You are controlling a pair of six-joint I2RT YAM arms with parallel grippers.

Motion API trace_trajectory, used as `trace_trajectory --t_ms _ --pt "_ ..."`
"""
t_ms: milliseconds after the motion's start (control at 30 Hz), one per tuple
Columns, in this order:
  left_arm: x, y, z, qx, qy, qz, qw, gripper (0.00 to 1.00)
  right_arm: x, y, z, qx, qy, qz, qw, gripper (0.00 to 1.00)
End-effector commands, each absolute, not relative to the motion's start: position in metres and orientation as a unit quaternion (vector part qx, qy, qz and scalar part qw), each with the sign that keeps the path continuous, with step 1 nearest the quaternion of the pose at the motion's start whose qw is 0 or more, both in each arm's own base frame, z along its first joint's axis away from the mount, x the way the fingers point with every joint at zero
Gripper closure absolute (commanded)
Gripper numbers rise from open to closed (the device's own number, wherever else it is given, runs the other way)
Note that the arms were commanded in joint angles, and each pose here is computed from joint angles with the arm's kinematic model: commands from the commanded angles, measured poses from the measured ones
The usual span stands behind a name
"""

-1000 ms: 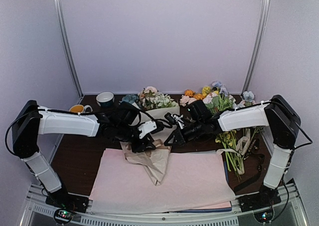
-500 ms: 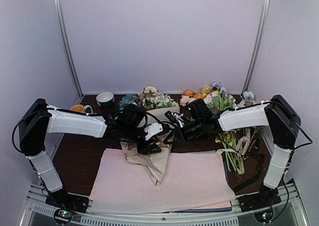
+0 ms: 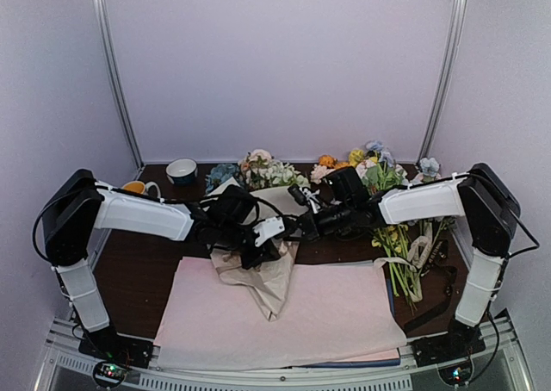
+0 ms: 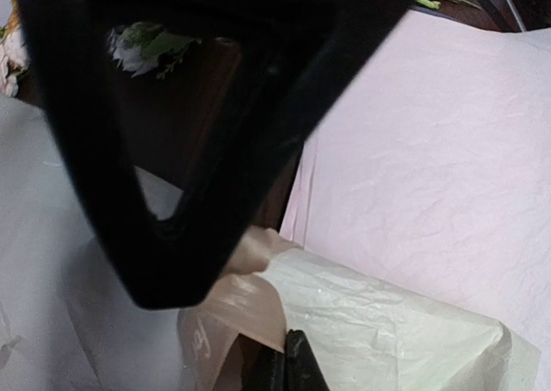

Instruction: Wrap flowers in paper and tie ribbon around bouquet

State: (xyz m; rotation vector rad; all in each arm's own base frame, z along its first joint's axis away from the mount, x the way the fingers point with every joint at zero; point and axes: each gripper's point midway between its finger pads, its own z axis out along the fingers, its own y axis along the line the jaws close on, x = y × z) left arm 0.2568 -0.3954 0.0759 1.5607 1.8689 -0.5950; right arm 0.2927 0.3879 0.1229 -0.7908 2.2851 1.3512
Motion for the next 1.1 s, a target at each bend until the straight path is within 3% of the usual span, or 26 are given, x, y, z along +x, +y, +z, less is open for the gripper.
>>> trace_trajectory --t_ms 0,533,1067 --pt "0.252 -0.409 0.097 0.594 0.686 -0.26 0.329 1.0 0.309 0.394 0.147 -0.277 0.796 0.491 0.22 1.0" --pt "0.247 -0.403 0.154 0.579 0.663 -0.296 0.371 1.0 0.314 0.397 0.146 -0.279 0.796 0.488 0.223 1.0" --pt "0.316 -0.372 0.108 0.497 0.758 -0.219 0.362 1.0 0.338 0.393 0.122 -0.245 0.834 0.436 0.231 1.0"
